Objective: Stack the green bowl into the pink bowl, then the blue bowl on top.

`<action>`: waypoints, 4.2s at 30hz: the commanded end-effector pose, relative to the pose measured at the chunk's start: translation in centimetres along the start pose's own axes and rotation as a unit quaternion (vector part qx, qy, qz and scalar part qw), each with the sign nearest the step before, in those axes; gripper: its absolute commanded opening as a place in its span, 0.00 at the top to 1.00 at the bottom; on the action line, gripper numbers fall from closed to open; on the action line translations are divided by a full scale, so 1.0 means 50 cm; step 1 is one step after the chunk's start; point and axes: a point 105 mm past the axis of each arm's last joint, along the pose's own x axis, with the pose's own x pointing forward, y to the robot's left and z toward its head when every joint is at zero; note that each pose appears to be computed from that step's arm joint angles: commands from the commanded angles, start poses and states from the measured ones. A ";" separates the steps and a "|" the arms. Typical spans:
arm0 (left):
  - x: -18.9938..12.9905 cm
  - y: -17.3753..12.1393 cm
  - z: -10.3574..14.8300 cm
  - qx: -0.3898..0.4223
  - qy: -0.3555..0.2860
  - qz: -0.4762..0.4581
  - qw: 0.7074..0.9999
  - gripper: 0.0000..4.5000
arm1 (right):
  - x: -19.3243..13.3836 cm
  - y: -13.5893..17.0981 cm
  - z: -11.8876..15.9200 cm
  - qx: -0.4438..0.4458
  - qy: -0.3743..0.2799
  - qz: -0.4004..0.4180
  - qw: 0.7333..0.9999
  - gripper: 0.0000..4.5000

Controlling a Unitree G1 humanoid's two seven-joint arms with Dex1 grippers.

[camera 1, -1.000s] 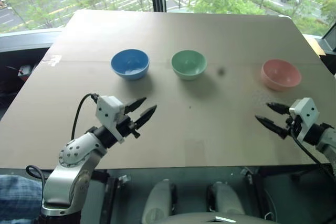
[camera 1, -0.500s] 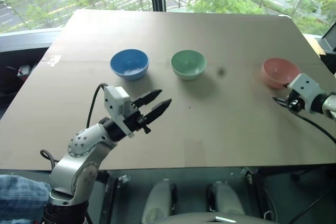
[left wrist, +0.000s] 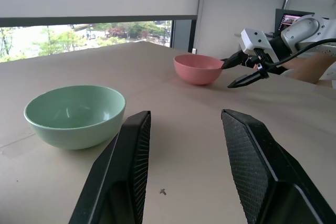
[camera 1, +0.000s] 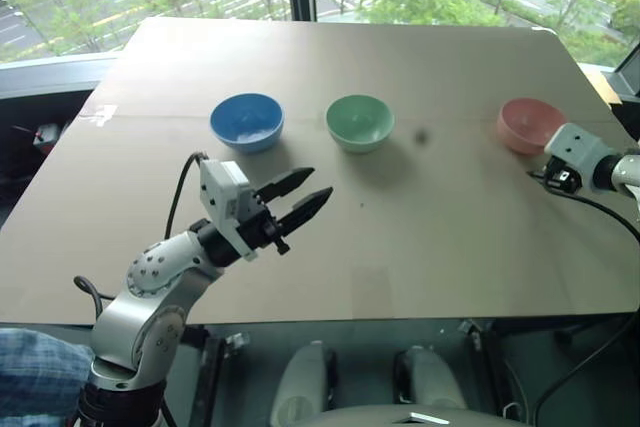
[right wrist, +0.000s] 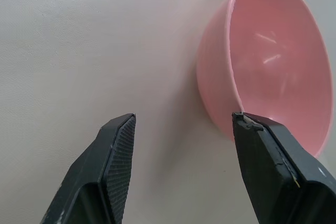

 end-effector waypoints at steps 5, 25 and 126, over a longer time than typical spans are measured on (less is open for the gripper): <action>0.003 -0.016 0.021 0.028 -0.016 -0.018 0.999 0.50 | -0.011 -0.052 0.046 -0.045 -0.007 -0.030 0.998 0.31; 0.013 -0.010 0.021 0.037 -0.023 -0.030 0.999 0.48 | 0.100 -0.036 0.084 -0.064 0.034 -0.030 0.997 0.48; -0.158 0.129 0.040 0.110 0.027 0.215 0.970 0.48 | 0.224 0.268 0.593 -0.048 -0.217 0.183 0.958 0.56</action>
